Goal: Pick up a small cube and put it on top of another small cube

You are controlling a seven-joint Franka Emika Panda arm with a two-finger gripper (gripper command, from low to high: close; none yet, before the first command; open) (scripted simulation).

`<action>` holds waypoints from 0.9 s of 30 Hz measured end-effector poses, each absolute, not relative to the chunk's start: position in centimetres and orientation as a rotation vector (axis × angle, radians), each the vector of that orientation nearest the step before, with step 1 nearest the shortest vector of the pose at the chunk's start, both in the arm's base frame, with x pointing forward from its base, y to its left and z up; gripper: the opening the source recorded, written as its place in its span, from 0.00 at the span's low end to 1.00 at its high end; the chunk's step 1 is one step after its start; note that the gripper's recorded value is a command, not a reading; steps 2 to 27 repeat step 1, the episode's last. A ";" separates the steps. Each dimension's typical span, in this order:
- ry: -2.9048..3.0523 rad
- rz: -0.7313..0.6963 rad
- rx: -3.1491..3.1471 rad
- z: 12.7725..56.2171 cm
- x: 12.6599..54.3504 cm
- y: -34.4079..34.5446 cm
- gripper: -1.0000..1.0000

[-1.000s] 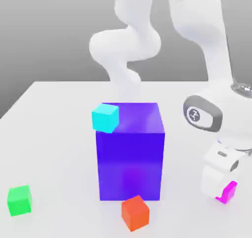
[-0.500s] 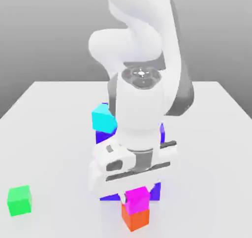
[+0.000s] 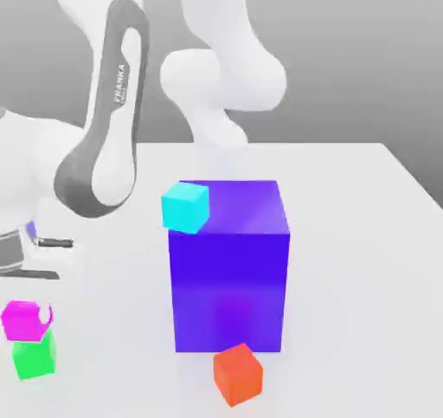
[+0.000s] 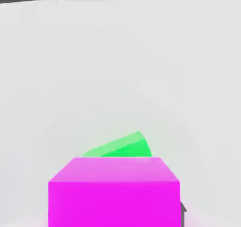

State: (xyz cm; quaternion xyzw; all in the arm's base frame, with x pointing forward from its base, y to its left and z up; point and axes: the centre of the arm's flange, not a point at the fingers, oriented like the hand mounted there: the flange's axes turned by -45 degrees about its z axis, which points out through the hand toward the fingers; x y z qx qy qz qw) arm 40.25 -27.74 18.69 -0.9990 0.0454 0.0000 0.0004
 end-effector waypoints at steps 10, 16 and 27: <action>0.143 0.000 -3.138 18.7 40.2 -27.7 1.00; 0.143 0.000 -3.138 18.7 40.2 -27.7 1.00; 0.143 0.000 -3.138 18.7 40.2 -27.7 1.00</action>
